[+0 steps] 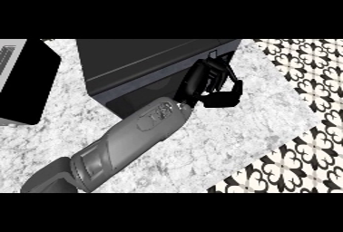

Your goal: Pick up the milk, place it into the microwave and close the microwave

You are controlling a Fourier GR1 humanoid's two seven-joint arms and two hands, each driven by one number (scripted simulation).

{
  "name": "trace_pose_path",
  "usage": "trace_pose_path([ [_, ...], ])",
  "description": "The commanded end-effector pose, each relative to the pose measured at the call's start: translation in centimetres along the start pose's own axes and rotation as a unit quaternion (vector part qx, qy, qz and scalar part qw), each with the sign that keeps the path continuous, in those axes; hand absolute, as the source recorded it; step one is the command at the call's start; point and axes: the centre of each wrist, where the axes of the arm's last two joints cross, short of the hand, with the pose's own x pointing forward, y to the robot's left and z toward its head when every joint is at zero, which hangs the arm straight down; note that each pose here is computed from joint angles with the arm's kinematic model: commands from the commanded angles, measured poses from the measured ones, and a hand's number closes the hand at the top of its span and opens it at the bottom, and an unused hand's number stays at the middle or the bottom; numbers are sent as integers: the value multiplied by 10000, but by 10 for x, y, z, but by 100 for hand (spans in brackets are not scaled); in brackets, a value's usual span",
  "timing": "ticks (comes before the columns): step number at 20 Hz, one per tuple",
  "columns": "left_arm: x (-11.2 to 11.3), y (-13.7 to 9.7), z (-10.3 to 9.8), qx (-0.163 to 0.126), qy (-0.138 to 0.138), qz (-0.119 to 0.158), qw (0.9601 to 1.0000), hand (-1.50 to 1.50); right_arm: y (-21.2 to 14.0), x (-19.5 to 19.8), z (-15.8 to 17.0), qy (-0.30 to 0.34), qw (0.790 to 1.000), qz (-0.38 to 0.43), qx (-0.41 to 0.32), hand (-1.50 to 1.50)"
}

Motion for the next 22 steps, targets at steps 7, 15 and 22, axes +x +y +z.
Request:
trace_pose_path([
  [7, 15, -15, -10, -2, -200, 71, 9998, 150, -14, 13, -13, 11, 9998, 194, 106, -150],
  [15, 17, -16, -10, 130, -248, 98, 9996, 150, -22, 19, -17, -22, 9999, 134, 107, -150],
  [22, 15, -16, -9, 216, -257, 117, 9994, 150, -26, 22, -20, -1, 9999, 42, 158, -150],
])
